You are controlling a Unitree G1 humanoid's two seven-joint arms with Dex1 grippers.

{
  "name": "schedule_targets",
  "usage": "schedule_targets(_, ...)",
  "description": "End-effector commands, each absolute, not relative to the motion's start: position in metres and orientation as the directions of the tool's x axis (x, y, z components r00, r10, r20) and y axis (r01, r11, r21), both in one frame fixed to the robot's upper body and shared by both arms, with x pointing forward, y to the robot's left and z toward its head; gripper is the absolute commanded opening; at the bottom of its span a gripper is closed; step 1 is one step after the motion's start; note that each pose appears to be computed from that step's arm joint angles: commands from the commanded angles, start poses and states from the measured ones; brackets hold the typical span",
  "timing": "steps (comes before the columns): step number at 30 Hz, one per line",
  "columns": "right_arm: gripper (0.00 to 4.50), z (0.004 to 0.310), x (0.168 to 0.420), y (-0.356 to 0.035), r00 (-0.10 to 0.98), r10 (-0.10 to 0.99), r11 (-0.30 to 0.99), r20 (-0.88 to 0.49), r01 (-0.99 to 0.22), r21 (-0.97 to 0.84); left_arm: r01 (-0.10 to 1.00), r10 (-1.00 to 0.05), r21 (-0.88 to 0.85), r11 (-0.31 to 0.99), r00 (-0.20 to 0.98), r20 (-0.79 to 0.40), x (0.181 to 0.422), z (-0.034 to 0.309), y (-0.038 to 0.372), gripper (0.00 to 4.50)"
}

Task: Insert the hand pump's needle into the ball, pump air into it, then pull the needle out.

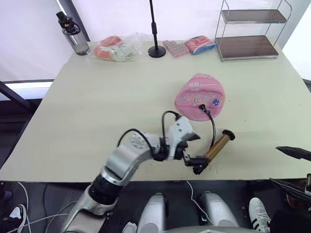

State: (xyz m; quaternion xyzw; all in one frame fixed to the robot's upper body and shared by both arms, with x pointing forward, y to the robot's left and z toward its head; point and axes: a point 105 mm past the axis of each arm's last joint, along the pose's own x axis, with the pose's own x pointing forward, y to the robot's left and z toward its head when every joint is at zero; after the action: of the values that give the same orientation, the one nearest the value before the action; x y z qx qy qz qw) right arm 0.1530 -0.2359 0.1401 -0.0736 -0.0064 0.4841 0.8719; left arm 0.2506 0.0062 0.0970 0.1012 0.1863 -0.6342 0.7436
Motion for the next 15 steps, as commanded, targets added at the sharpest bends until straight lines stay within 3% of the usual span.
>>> schedule_targets(1, 4.50, 0.145, 0.153, -0.233, 0.523, 0.851, 0.510, -0.047, -0.845, -0.158, 0.984, -0.902, -0.041, 0.174, 0.143, -0.408, 0.255, 0.099, -0.006, 4.47)
schedule_targets(15, 4.50, 0.134, 0.148, -0.233, 0.504, 0.861, 0.488, -0.062, -0.855, -0.178, 0.983, -0.822, -0.055, 0.176, 0.116, -0.557, 0.252, 0.059, -0.038, 4.47)
